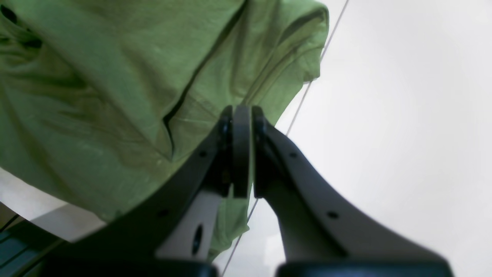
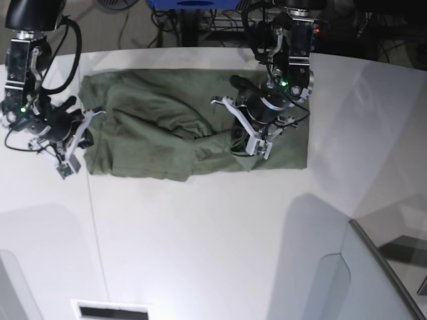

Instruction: Layout the t-shirt on the table in an organized manner, then fold the t-shirt properly

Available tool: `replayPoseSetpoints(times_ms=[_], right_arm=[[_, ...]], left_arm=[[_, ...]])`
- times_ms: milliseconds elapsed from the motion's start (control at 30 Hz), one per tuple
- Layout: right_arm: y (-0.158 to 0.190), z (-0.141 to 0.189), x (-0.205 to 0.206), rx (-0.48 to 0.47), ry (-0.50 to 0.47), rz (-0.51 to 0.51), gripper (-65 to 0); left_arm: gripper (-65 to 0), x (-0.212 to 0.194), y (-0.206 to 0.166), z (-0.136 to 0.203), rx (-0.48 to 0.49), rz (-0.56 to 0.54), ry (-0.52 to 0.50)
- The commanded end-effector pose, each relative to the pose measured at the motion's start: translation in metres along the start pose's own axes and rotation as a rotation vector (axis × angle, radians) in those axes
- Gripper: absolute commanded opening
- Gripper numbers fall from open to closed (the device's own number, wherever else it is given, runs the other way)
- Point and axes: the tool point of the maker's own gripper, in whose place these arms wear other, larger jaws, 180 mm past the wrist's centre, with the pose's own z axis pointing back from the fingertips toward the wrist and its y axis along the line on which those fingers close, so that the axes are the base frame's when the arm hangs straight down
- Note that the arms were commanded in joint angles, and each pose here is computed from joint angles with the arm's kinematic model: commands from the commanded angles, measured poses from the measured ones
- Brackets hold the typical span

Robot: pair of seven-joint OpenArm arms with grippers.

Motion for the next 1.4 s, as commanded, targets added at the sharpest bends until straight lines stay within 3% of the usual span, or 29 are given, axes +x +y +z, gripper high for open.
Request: replayPoseSetpoints(times_ms=[0, 333, 367, 500, 633, 900, 1067, 1233, 1333, 1367], right_arm=[[-0.005, 0.005, 0.016, -0.007, -0.049, 0.013, -64.2], [-0.005, 0.005, 0.016, -0.008, -0.051, 0.013, -63.8], [-0.005, 0.005, 0.016, -0.008, -0.051, 0.013, -63.8], [-0.005, 0.005, 0.016, -0.008, -0.051, 0.013, -63.8], [-0.005, 0.005, 0.016, -0.008, -0.051, 0.013, -63.8], [-0.007, 0.004, 0.022, -0.010, -0.060, 0.014, -63.8], [-0.007, 0.004, 0.022, -0.009, -0.061, 0.013, -63.8], [-0.003, 0.006, 0.028, -0.007, -0.077, 0.028, -63.8], [0.021, 0.007, 0.039, 0.027, -0.085, 0.052, -63.6], [0.031, 0.007, 0.044, 0.041, -0.087, 0.069, -63.5]], left_arm=[[-65.0, 0.019, -0.001, 0.000, -0.003, -0.001, -0.055], [-65.0, 0.023, -0.020, -0.006, -0.049, -0.057, -0.017], [-62.0, 0.024, -0.020, -0.006, -0.049, -0.058, -0.014], [-39.0, 0.030, -0.019, -0.005, -0.046, -0.063, -0.024], [-28.6, 0.031, -0.021, -0.002, -0.046, -0.064, -0.023], [-29.0, 0.034, -0.070, -0.002, -0.154, -0.123, -0.016], [-29.0, 0.072, -0.077, 0.020, -0.175, -0.109, -0.109], [-29.1, 0.081, -0.043, 0.045, -0.090, -0.177, -0.115], [-30.9, 0.063, 0.011, 0.059, 0.050, -0.143, -0.078], [-35.4, 0.055, 0.034, 0.065, 0.105, -0.120, -0.061]])
